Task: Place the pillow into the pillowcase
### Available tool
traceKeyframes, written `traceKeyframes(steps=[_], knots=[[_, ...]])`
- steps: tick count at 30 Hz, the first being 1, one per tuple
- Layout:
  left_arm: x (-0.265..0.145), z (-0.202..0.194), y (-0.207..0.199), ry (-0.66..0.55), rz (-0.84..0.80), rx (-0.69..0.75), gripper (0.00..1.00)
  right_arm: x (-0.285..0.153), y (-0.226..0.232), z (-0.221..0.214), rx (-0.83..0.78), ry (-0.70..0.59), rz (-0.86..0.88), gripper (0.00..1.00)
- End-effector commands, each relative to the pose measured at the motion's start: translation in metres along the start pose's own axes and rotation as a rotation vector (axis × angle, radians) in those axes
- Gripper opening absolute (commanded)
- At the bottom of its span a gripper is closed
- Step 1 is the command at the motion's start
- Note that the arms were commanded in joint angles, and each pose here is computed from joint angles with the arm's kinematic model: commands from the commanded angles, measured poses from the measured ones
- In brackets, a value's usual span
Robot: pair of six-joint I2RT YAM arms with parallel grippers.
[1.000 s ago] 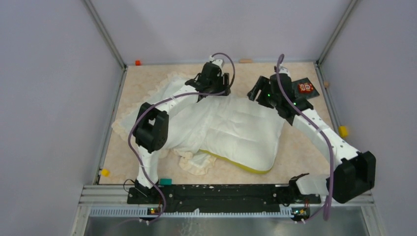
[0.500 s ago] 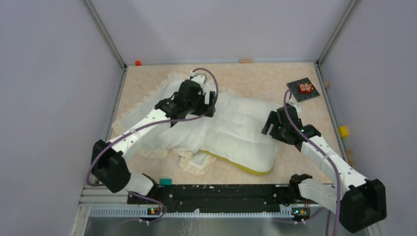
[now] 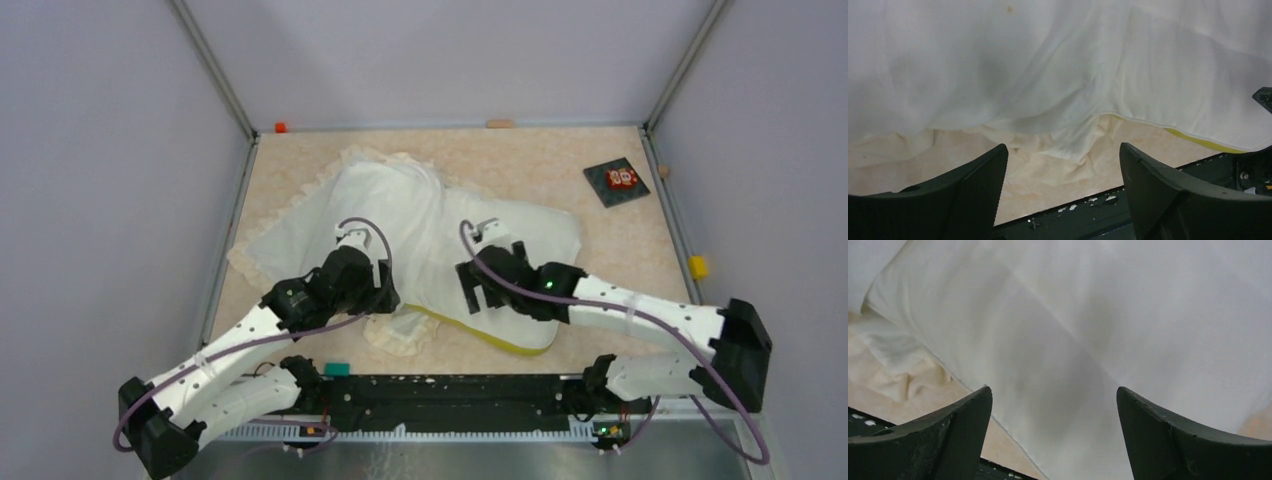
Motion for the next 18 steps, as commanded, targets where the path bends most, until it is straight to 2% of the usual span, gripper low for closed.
traceKeyframes(steps=[1,4,7,11,15,17,18], knots=[[0.011,-0.044,0.021,0.117,0.108,-0.138,0.83,0.012,0.041,0.002,-0.242,-0.065,-0.022,0.92],[0.018,-0.058,0.022,0.113,0.110,-0.217,0.84,0.021,0.059,-0.003,-0.335,-0.072,-0.011,0.93],[0.028,-0.067,0.026,0.075,0.135,-0.234,0.88,0.028,0.071,-0.010,-0.394,-0.076,0.000,0.94],[0.051,-0.079,0.026,0.084,0.129,-0.239,0.87,0.042,0.077,-0.027,-0.451,-0.037,-0.016,0.94],[0.071,-0.082,0.028,0.046,0.151,-0.246,0.76,0.052,0.077,-0.038,-0.453,-0.021,-0.021,0.92],[0.075,-0.078,0.024,0.018,0.128,-0.226,0.65,0.054,0.080,-0.038,-0.454,-0.029,-0.006,0.87],[0.076,-0.073,0.019,-0.002,0.110,-0.210,0.58,0.054,0.081,-0.036,-0.453,-0.031,0.001,0.82]])
Point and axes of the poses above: each gripper's point midway between its finger pads, its own x axis out along the fingers, its own y axis along the line the jaws close on, z = x × y, the point moved 9 cm from there along -x, back along the fingers, and after that the axes turned 6 degrees about -x, right-handed, at the moved point
